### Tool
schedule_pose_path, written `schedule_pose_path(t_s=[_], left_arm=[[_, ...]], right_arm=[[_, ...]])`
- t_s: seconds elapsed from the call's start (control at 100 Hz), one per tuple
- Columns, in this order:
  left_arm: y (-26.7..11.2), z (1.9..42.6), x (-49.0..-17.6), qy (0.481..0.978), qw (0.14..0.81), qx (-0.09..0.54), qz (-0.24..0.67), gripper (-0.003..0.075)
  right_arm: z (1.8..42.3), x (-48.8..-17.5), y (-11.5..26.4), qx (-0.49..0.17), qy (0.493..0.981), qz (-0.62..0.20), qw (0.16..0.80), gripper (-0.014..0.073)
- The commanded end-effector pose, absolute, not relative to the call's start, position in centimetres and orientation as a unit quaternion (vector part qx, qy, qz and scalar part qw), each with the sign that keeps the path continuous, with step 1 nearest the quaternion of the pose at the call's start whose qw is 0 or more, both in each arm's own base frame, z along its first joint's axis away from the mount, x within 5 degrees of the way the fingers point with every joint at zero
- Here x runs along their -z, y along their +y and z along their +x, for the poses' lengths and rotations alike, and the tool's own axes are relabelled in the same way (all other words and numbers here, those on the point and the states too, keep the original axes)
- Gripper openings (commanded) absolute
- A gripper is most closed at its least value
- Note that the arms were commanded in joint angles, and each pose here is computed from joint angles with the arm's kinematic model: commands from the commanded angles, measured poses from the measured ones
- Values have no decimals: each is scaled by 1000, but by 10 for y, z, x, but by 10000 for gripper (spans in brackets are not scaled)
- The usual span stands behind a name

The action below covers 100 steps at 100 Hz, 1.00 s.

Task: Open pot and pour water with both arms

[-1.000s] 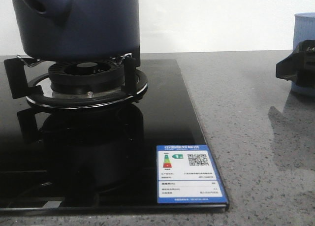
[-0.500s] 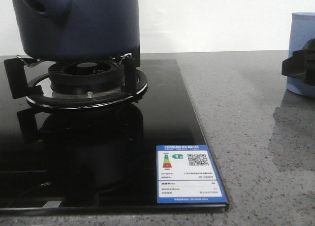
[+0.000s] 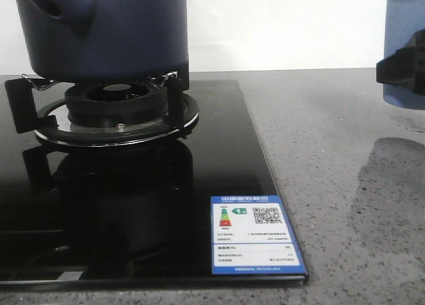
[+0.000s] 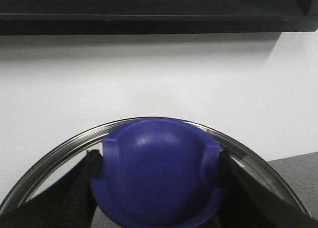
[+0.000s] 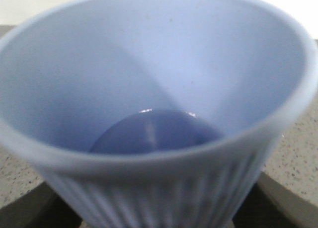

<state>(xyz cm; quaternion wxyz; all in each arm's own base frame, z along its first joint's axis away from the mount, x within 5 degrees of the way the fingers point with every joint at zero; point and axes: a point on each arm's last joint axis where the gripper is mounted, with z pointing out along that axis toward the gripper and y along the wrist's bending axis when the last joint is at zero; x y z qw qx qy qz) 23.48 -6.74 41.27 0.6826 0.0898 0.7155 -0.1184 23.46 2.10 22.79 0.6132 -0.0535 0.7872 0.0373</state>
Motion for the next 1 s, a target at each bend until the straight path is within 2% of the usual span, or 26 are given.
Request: schedule_pose_path(t_s=[0.0, 0.13, 0.29, 0.48, 0.74, 0.99], left_arm=[[-60, 226, -443, 658, 741, 113, 64, 328], [-60, 226, -443, 658, 742, 112, 64, 328], [-60, 227, -442, 660, 740, 112, 65, 328], [-60, 227, -442, 660, 740, 112, 65, 328], [-60, 227, -442, 660, 740, 112, 65, 328], [-60, 227, -442, 660, 740, 112, 65, 328]], right_arm=[[238, -264, 23, -29, 750, -75, 656, 337], [240, -294, 30, -28, 740, -91, 665, 337], [244, -323, 53, -37, 753, -135, 643, 337], [243, -359, 81, -54, 722, -186, 665, 337], [255, -387, 104, -19, 731, -246, 636, 337], [273, -399, 129, 29, 739, -301, 603, 337]])
